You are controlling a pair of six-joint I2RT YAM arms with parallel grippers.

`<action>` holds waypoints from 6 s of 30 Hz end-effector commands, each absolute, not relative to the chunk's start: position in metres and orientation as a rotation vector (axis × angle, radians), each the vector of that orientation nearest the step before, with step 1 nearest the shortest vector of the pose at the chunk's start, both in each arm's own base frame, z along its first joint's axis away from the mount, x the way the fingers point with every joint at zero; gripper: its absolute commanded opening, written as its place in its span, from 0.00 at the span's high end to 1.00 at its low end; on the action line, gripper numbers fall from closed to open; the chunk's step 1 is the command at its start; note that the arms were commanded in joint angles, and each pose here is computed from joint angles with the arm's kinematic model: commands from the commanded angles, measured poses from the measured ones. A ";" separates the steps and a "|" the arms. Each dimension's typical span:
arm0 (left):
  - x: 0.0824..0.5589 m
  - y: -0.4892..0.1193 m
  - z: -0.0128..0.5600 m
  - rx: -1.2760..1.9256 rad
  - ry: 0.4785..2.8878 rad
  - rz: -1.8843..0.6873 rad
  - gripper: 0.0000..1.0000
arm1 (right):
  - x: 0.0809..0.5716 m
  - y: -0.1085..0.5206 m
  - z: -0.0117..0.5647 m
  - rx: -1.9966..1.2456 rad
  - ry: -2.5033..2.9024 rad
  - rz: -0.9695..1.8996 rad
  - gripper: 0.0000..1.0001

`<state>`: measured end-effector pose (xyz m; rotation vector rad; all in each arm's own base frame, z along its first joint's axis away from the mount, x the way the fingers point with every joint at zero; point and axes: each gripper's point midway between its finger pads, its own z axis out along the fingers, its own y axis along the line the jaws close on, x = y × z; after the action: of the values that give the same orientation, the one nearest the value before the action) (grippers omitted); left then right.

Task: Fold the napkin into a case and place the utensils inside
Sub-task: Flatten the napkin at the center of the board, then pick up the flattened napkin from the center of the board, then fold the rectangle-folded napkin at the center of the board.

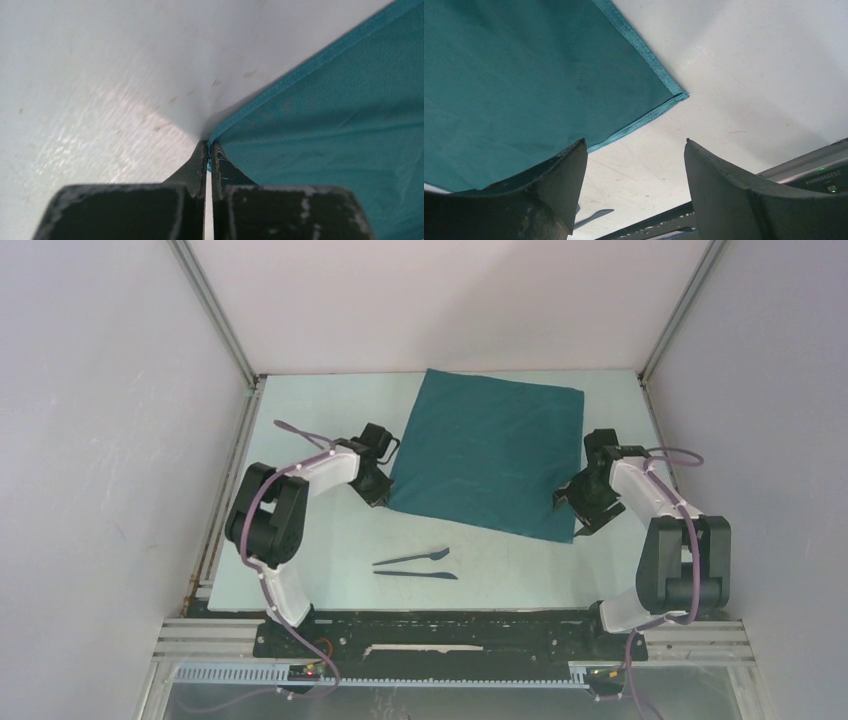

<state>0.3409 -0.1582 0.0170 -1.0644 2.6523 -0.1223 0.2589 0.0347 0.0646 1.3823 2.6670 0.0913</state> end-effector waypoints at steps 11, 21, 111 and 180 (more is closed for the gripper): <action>0.308 -0.172 0.024 -0.944 2.636 -0.314 1.00 | 0.241 0.006 0.026 1.496 2.711 -0.171 0.30; 0.318 -0.178 0.034 -0.872 2.606 -0.385 1.00 | 0.237 0.000 0.009 1.500 2.746 -0.232 0.37; 0.312 -0.176 0.035 -0.848 2.618 -0.387 1.00 | 0.236 -0.003 -0.011 1.450 2.671 -0.039 0.66; 0.644 -0.316 0.284 -0.177 1.666 -1.164 1.00 | 0.529 -0.121 0.200 0.864 1.888 0.199 1.00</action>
<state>0.6246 -0.3246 0.2812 -0.1592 1.7545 -1.1007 0.4929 -0.1149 0.1943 0.9454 1.9153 0.1698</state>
